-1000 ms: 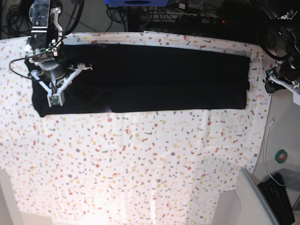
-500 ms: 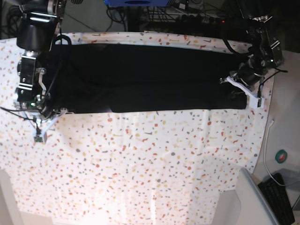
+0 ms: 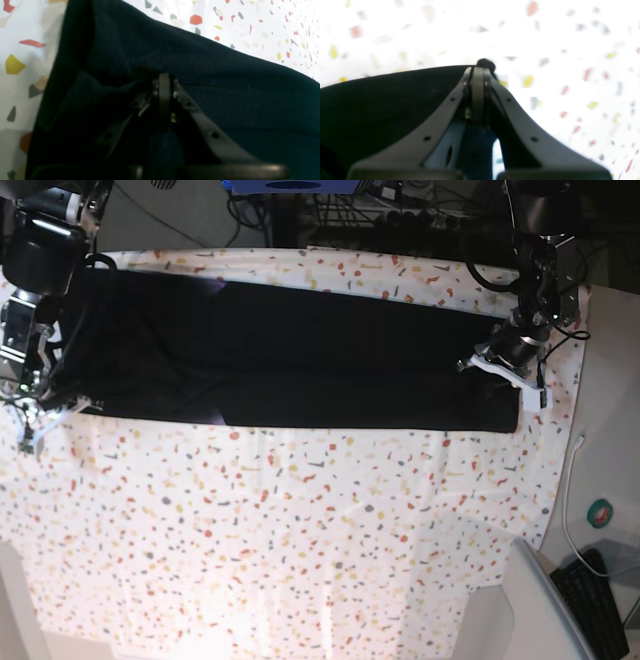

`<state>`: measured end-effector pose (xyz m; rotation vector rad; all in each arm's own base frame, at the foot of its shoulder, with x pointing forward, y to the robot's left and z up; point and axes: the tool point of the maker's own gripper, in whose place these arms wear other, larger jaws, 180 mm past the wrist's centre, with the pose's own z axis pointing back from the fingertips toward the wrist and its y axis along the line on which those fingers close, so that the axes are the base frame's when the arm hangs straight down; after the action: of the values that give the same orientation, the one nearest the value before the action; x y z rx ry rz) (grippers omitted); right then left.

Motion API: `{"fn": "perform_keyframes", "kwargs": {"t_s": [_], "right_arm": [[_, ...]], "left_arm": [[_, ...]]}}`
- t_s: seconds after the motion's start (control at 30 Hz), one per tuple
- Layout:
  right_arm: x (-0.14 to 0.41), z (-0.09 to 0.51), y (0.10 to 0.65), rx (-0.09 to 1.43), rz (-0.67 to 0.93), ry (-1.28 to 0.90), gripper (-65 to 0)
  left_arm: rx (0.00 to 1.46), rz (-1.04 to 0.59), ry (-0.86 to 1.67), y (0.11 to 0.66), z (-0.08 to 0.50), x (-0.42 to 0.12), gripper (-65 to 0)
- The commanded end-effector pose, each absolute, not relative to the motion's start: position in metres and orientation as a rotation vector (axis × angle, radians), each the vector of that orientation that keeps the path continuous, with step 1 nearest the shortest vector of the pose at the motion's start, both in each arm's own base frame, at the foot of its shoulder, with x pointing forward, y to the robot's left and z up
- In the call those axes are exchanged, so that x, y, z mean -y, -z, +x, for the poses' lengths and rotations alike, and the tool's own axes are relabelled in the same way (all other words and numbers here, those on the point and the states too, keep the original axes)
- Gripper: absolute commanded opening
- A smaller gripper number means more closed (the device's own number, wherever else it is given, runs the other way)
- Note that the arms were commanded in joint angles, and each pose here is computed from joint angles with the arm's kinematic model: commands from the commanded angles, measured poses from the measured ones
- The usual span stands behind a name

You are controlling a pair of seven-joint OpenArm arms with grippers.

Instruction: Layout the t-shirt on the table in an organized manner, then fold the t-shirt properly

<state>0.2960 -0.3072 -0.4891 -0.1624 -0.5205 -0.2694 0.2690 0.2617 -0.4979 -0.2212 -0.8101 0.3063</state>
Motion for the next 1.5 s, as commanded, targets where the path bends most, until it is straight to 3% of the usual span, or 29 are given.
{"fn": "perform_keyframes", "kwargs": {"t_s": [0.0, 0.37, 0.6, 0.8, 1.03, 1.2, 1.47], "right_arm": [[0.330, 0.302, 0.475, 0.550, -0.224, 0.280, -65.0], [0.357, 0.300, 0.448, 0.574, -0.290, 0.272, -65.0], [0.273, 0.331, 0.410, 0.719, -0.205, 0.170, -65.0], [0.240, 0.349, 0.455, 0.596, -0.116, 0.127, -65.0], [0.276, 0.333, 0.483, 0.530, -0.162, 0.137, -65.0], [0.322, 0.323, 0.474, 0.542, -0.225, 0.195, -65.0], [0.346, 0.313, 0.477, 0.512, -0.261, 0.202, -65.0]], "left_arm": [[0.650, -0.131, -0.289, 0.522, 0.239, -0.276, -65.0], [0.650, -0.127, -0.290, 0.521, 0.237, -0.278, -65.0], [0.650, -0.117, -0.284, 0.520, 0.236, -0.282, -65.0], [0.645, -0.117, -0.286, 0.521, 0.235, -0.283, -65.0], [0.639, -0.117, -0.291, 0.523, 0.232, -0.283, -65.0], [0.619, -0.113, -0.291, 0.527, 0.221, -0.283, -65.0], [0.614, -0.112, -0.291, 0.528, 0.216, -0.283, -65.0]]}}
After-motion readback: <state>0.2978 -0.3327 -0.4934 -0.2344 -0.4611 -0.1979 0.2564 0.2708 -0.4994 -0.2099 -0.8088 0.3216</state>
